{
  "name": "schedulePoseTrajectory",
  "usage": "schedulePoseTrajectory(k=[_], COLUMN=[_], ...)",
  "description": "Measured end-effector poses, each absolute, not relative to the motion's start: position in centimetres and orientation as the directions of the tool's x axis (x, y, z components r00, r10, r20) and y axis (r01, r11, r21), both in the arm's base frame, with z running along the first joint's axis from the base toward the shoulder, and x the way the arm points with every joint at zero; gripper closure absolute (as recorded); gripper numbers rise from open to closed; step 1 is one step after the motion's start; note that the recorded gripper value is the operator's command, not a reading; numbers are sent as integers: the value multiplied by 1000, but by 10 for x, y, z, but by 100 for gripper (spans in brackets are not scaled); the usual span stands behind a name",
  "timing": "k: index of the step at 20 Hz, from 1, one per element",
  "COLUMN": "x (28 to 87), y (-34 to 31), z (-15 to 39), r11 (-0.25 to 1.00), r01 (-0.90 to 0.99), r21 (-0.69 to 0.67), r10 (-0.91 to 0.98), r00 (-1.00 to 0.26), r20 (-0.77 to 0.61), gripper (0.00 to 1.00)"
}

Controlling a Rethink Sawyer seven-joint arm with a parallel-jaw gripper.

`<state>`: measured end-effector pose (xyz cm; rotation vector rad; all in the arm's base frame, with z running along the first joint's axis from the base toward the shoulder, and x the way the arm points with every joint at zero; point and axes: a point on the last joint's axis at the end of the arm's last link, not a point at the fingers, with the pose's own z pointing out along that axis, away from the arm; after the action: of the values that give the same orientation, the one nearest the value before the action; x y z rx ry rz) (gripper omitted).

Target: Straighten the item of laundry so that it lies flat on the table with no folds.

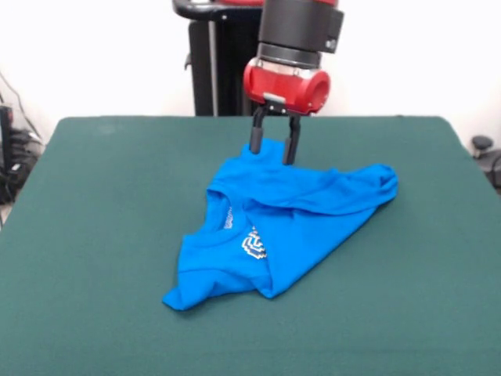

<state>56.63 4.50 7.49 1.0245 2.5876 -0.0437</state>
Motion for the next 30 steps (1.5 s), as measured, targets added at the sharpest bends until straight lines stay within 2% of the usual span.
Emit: schedulePoseTrajectory(k=[18, 30], x=[572, 574], y=[-37, -3], z=[34, 29], r11=[626, 616], r01=[772, 777], r21=[109, 128], r10=[734, 747], r00=[-537, -525], r20=[-417, -409], gripper=[0, 0])
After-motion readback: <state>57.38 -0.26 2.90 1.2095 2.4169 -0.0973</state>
